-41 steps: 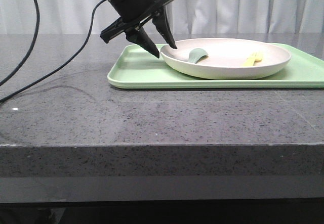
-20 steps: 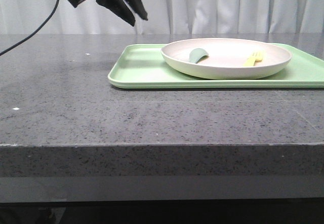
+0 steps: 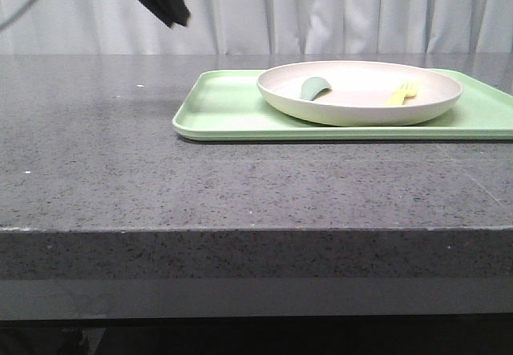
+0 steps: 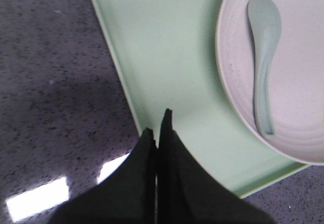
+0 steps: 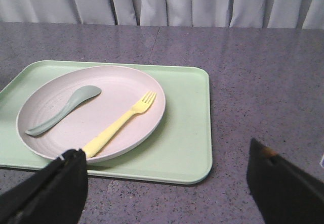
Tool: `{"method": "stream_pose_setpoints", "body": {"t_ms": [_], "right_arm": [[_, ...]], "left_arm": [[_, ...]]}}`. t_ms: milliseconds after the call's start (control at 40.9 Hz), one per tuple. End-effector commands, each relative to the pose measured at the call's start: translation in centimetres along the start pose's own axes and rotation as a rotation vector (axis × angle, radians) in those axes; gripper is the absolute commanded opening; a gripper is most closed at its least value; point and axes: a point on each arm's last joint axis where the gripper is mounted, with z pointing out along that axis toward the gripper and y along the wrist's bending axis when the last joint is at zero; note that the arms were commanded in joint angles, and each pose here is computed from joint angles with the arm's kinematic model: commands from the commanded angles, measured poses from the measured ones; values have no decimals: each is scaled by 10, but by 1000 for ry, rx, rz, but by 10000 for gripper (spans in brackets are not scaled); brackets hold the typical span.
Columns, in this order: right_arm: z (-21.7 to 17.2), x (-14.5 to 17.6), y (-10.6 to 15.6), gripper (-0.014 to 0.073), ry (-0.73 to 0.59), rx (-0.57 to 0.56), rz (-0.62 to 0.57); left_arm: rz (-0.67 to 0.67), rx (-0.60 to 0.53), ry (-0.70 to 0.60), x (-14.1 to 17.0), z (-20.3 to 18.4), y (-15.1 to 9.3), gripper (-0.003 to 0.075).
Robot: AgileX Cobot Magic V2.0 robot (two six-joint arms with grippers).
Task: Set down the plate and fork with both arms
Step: 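Raise the left gripper away from the plate, then lower the right gripper onto the yellow fork and grasp it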
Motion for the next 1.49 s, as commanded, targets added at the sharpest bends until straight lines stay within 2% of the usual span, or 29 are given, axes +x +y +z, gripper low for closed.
{"method": "stream_pose_setpoints", "body": {"t_ms": [0,196,440,611,929,1051,1222,1467], "right_arm": [[-3,-17,1,654,-98,0,-11],[-3,-17,1,654,-98,0,-11],[-3,-17,1,654,-98,0,-11],[-3,-17,1,654,-98,0,-11],[-3,-19,1,654,-113,1,-11],[-1,-20,3,654,-100,-21,59],[26,-41,6,654,47,-38,89],[101,-67,25,654,353,-121,120]], "left_arm": [[24,-13,-204,4,-61,-8,-18],[28,-134,-375,48,-98,12,-18],[-35,-216,-616,115,-140,37,-18],[-4,-248,-790,177,-155,35,-18],[35,-246,-993,292,-155,29,-18],[51,-241,-1072,322,-157,26,-18],[70,-234,-1169,344,-166,22,-18],[73,-233,-1181,346,-167,22,-18]]}}
